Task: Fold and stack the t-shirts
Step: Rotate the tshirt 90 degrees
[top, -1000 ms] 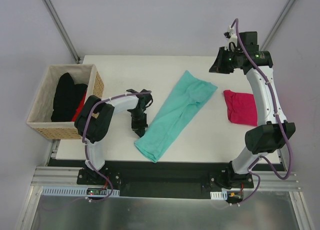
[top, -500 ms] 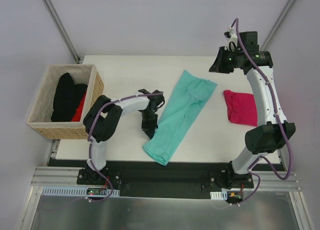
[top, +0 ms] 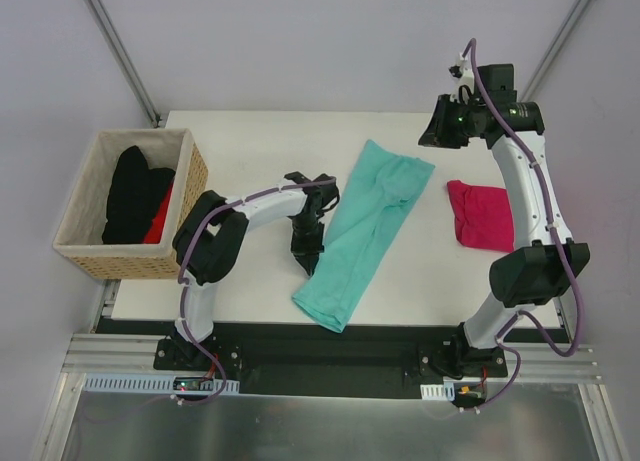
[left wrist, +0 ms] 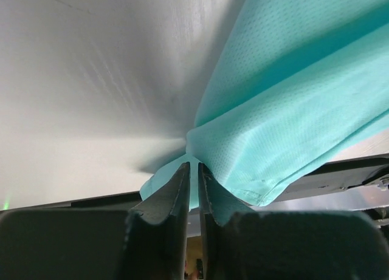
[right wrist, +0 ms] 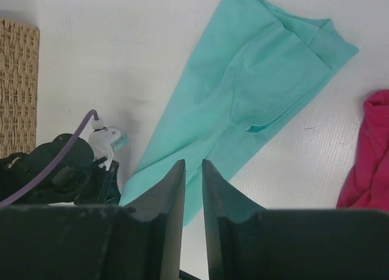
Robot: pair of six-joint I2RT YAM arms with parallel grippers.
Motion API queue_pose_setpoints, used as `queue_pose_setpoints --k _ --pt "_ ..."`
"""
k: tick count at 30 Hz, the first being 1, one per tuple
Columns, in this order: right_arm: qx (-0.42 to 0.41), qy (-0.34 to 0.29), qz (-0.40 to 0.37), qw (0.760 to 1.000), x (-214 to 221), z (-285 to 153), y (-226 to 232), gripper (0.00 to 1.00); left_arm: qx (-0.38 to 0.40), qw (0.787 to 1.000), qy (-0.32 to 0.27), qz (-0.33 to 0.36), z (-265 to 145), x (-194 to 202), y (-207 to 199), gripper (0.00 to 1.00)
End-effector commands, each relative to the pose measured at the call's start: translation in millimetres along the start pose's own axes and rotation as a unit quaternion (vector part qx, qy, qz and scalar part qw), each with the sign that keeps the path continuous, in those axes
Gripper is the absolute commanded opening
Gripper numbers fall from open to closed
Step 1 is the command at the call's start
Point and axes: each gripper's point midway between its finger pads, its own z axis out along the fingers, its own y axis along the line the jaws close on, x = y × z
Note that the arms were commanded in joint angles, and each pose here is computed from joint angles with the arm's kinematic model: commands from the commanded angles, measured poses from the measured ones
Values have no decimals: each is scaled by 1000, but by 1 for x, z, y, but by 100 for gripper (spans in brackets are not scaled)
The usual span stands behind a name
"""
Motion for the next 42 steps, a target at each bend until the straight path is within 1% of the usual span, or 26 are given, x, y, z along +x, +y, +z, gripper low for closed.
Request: queue_pose_setpoints --k 1,2,4,5,7,8,9,11,12,15,17,18,19,21,25,28,32,39,42 --pt "20 -14 7 1000 -16 5 -14 26 -21 1000 -18 4 -18 -10 1 10" --pt "26 -13 11 1000 -16 8 -17 28 -26 999 -19 6 -18 -12 2 10" --pt "42 -2 24 999 -14 20 -30 28 -31 999 -33 4 -27 -23 6 8" --pt "43 3 30 999 -12 24 -34 28 -33 999 -36 4 -31 -25 9 8" --pt "46 10 37 998 -11 34 -42 26 -25 998 -61 -3 -47 -39 12 8" --pt "50 22 44 998 -6 46 -48 24 -24 997 -67 -2 -53 -43 14 8" --pt "56 28 49 997 -3 52 -55 17 -14 996 -84 -1 -63 -51 12 8" --pt "65 45 59 995 4 73 -67 9 -6 994 -107 -3 -80 -63 18 8" --pt "66 49 65 994 6 79 -72 1 1 992 -123 -3 -92 -69 17 9" --pt "72 73 83 991 16 109 -89 1 18 989 -149 -8 -116 -81 21 8" --pt "73 74 93 990 15 121 -96 1 29 986 -166 -12 -133 -88 24 9" --pt "70 87 107 988 22 134 -102 1 29 986 -166 -14 -137 -88 26 9" --pt "67 80 107 989 16 138 -103 1 31 985 -167 -16 -141 -88 28 9" --pt "74 87 129 985 18 153 -113 1 34 983 -178 -20 -152 -92 30 9" --pt "83 86 151 981 15 166 -128 1 35 982 -184 -23 -162 -91 33 9" --pt "95 86 155 980 17 173 -136 1 35 981 -187 -27 -166 -92 35 9" --pt "117 86 177 973 22 173 -162 1 37 981 -188 -32 -169 -94 37 9" --pt "164 99 208 959 42 167 -190 1 35 982 -183 -39 -170 -96 42 9" --pt "182 113 218 952 57 166 -199 1 35 982 -180 -41 -169 -97 42 9"
